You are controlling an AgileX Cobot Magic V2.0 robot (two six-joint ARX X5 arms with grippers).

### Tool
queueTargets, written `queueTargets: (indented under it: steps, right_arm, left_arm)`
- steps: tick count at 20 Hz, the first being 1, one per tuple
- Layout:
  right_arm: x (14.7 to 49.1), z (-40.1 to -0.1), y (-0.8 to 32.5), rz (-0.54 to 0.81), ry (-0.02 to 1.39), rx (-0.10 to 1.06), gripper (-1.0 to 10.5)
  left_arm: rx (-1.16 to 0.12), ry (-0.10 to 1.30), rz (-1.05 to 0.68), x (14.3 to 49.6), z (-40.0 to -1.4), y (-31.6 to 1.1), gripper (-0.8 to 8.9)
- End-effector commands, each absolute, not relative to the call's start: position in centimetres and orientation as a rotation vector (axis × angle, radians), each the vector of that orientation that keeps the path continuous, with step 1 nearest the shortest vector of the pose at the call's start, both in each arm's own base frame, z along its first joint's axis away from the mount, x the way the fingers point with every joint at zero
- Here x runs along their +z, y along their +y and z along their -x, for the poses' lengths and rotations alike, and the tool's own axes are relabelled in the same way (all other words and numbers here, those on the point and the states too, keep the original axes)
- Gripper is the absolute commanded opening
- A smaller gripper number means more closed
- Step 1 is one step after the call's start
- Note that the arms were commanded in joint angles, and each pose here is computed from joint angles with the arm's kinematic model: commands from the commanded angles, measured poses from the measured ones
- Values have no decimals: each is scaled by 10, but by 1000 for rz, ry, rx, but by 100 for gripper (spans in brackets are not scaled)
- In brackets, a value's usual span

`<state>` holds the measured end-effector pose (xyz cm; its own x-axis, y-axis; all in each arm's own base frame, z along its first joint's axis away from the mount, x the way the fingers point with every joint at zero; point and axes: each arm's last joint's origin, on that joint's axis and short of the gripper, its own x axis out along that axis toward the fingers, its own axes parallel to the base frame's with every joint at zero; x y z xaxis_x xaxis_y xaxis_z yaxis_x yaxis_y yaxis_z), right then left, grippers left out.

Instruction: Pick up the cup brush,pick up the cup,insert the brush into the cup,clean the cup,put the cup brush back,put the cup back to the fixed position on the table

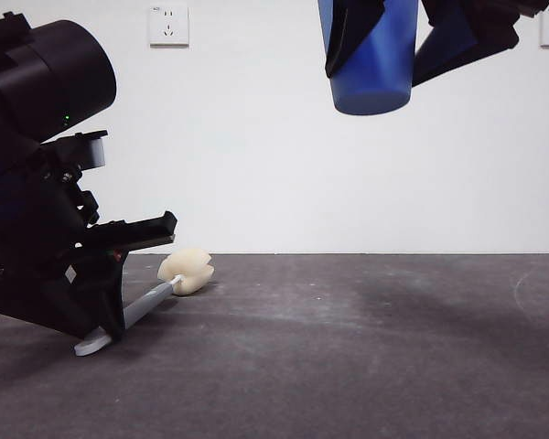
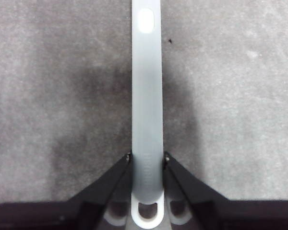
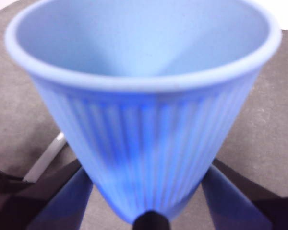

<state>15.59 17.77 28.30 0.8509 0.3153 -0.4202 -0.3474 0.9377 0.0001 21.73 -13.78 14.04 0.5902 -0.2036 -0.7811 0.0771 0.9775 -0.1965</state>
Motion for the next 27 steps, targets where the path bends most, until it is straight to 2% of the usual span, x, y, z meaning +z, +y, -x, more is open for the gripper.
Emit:
queueTargets:
  steps: [1, 3, 4, 8, 12, 14, 20, 23, 27]
  right_arm:
    - [271, -159, 180, 84, 452, 340, -17]
    - [260, -163, 183, 97, 465, 334, -17]
    - [252, -165, 183, 105, 466, 330, -17]
    - [219, -174, 177, 145, 409, 313, -17]
    - [192, -186, 169, 211, 388, 355, -17]
    - [179, -196, 171, 201, 391, 381, -17]
    - [134, -229, 171, 183, 415, 365, -17]
    - [120, -239, 163, 177, 429, 331, -17]
    - [107, -248, 154, 162, 459, 349, -17]
  left_arm:
    - [-166, 969, 133, 133, -215, -137, 84]
    - [-173, 984, 133, 132, -214, -136, 397]
    - [-178, 987, 136, 132, -214, -137, 496]
    - [-227, 1008, 160, 133, -214, -138, 503]
    - [-263, 1020, 178, 140, -210, -137, 504]
    - [-267, 1017, 179, 146, -207, -135, 504]
    - [-303, 951, 188, 175, -194, -127, 503]
    - [-346, 909, 217, 194, -184, -122, 503]
    - [-402, 825, 260, 219, -168, -112, 503]
